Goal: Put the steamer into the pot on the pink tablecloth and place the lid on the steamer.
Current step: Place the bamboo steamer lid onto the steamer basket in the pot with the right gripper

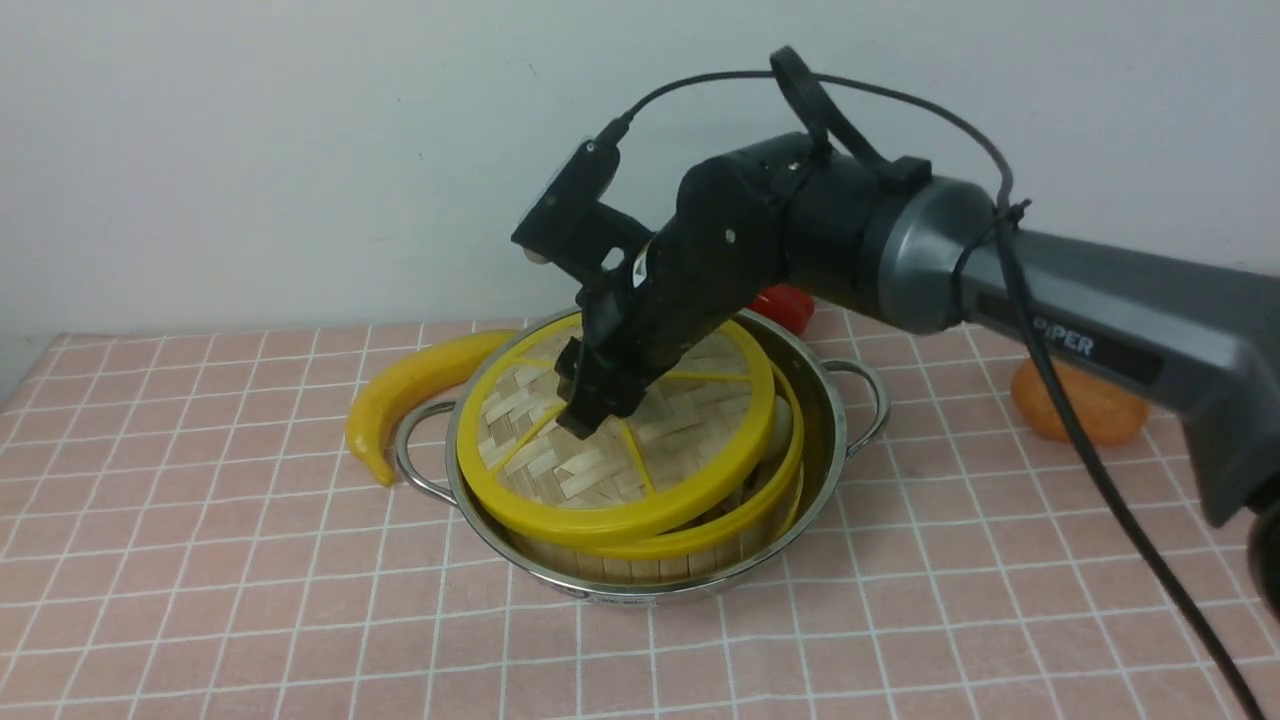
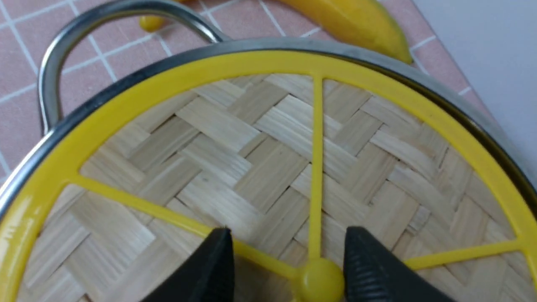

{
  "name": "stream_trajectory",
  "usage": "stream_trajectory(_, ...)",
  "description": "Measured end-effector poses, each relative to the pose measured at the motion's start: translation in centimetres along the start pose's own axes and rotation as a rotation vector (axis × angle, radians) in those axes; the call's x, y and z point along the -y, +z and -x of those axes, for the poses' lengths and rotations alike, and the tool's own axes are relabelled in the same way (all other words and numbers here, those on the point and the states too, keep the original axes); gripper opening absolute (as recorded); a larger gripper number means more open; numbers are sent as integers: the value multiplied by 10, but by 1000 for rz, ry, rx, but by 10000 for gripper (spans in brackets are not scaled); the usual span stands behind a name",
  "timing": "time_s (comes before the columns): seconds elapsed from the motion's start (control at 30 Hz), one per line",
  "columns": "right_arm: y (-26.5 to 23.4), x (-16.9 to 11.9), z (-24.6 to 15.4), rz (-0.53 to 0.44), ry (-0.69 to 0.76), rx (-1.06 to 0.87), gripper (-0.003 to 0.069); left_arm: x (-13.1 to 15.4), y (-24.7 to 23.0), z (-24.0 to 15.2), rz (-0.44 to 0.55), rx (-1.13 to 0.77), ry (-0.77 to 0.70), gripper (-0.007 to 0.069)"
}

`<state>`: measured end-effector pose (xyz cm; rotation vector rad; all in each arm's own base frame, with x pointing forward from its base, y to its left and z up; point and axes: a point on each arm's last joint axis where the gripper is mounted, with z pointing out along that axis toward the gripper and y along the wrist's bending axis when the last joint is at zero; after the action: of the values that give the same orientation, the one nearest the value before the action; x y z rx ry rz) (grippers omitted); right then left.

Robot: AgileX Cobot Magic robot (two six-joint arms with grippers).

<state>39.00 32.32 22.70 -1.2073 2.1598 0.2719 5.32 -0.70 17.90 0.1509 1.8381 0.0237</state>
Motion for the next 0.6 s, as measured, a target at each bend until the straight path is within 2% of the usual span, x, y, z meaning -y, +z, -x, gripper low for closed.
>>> stream_trajectory(0.07,1,0,0,-4,1,9,322,0,0,0,0,0,0,243)
stream_trajectory(0.27,1,2,2,-20,-13,21,134,0,0,0,0,0,0,243)
stream_trajectory(0.6,-9,4,-1,-40,-23,-47,139,0,0,0,0,0,0,243)
